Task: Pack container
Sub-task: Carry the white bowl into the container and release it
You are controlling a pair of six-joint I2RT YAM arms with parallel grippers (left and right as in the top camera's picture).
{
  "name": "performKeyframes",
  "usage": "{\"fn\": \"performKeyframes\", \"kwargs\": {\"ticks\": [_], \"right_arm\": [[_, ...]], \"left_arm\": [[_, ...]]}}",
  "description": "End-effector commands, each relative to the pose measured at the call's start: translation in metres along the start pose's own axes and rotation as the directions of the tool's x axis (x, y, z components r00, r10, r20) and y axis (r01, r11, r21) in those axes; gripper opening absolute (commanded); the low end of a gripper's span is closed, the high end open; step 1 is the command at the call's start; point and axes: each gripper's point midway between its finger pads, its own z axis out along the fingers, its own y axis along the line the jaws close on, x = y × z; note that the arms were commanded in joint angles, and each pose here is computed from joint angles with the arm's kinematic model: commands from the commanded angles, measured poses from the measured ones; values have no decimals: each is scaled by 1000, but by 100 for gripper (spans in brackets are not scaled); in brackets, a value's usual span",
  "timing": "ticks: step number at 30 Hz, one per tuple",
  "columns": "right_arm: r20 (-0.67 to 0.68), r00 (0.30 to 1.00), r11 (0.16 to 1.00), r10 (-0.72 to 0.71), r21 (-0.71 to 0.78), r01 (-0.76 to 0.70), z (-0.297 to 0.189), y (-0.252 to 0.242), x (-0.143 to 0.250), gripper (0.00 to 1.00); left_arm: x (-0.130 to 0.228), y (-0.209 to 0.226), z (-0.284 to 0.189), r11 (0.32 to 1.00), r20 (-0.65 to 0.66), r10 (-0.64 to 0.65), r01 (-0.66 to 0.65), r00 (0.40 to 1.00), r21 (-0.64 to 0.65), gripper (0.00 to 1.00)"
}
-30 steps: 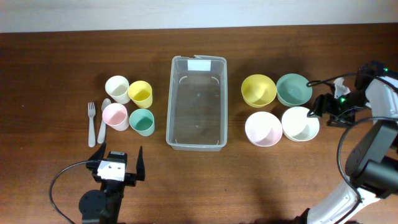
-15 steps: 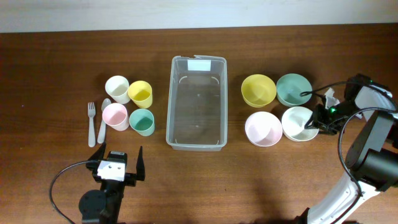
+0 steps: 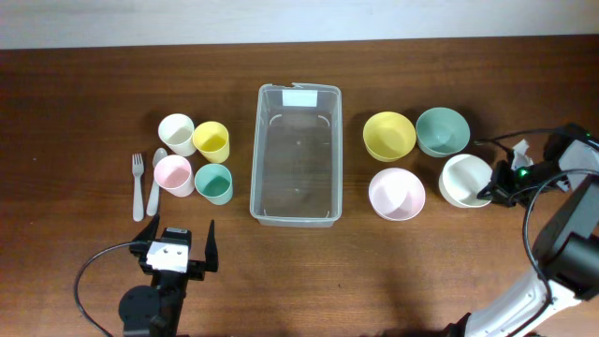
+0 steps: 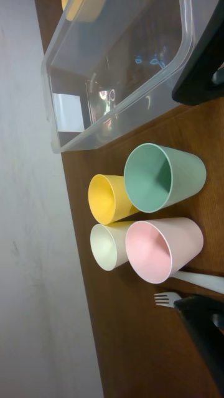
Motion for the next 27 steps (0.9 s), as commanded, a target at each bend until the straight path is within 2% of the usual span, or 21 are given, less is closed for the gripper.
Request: {"fn": "performKeyframes", "kwargs": {"ticks": [1, 5, 8, 11, 18, 21, 27], "right_arm": [[170, 984, 992, -63, -101, 81, -59, 44, -4, 4], [300, 951, 973, -81, -181, 140, -116, 109, 17, 4], [359, 905, 940, -229, -160, 301, -136, 168, 45, 4], [361, 862, 905, -356, -96, 414, -133, 231, 73, 4], [347, 810, 851, -472, -61, 522, -77, 354, 94, 4], [330, 808, 845, -488, -54, 532, -38, 385, 74, 4], [277, 853, 868, -442, -108, 485, 39, 424, 18, 4]], "left_arm": [[2, -3, 0, 1000, 0, 13, -13, 1000, 15, 100], [2, -3, 0, 1000, 0, 13, -13, 1000, 15, 100], [2, -3, 0, 1000, 1, 13, -13, 1000, 15, 100], [2, -3, 0, 1000, 1, 13, -13, 1000, 15, 99], [2, -3, 0, 1000, 0, 13, -13, 1000, 15, 100], [2, -3, 0, 1000, 1, 13, -13, 1000, 15, 99], [2, -3, 0, 1000, 0, 13, -13, 1000, 15, 100]]}}
